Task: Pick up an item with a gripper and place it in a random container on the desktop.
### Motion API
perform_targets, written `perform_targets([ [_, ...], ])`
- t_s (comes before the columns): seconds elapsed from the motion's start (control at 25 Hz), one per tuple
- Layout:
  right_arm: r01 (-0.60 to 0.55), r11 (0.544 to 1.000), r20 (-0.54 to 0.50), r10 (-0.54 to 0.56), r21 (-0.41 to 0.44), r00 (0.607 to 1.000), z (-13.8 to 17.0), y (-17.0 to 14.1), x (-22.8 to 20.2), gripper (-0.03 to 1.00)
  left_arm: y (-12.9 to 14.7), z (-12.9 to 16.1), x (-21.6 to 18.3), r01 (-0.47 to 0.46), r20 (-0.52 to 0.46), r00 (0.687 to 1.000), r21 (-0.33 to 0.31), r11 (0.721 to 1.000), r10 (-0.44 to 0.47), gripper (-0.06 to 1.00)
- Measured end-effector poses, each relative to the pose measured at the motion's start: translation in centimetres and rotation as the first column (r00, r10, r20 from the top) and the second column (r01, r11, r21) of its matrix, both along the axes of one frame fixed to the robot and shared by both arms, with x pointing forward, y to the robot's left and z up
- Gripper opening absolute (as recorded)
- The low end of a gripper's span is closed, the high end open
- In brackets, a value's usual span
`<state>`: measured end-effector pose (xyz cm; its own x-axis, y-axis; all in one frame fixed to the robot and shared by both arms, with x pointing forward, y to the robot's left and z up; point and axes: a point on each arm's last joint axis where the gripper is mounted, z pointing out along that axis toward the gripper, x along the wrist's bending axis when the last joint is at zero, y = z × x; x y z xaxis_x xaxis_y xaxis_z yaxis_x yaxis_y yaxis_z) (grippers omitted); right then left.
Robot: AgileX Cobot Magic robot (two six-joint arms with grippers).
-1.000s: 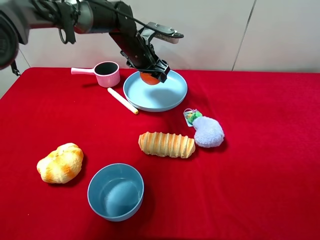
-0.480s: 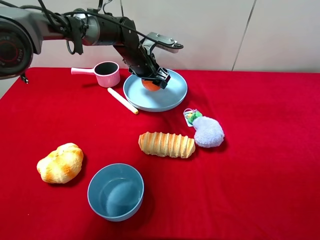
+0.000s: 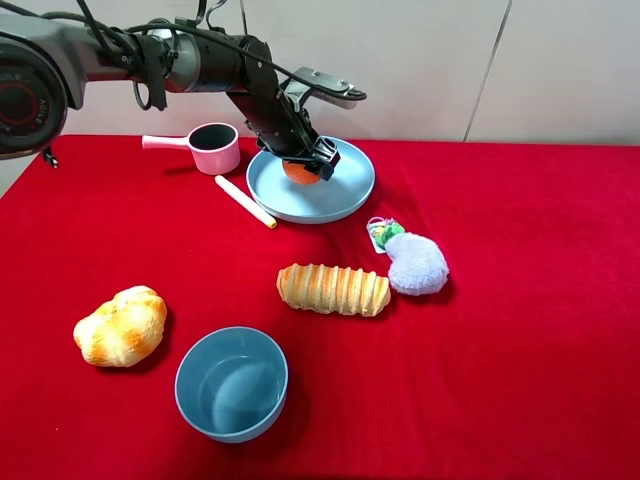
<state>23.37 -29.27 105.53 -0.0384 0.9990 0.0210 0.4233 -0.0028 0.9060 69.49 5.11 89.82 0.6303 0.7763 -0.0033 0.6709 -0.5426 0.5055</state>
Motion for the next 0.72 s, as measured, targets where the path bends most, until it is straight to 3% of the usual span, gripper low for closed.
perform_targets([
  [0.16,0.000,1.000,0.000,0.000,0.000,1.000,0.00,0.00,0.00,0.69,0.00,-0.01,-0.01,0.000,-0.001,1.000,0.000,1.000,0.000,0.87],
  [0.72,0.000,1.000,0.000,0.000,0.000,1.000,0.00,0.00,0.00,0.69,0.09,0.01,-0.25,0.005,-0.027,1.000,0.012,1.000,-0.005,0.88],
])
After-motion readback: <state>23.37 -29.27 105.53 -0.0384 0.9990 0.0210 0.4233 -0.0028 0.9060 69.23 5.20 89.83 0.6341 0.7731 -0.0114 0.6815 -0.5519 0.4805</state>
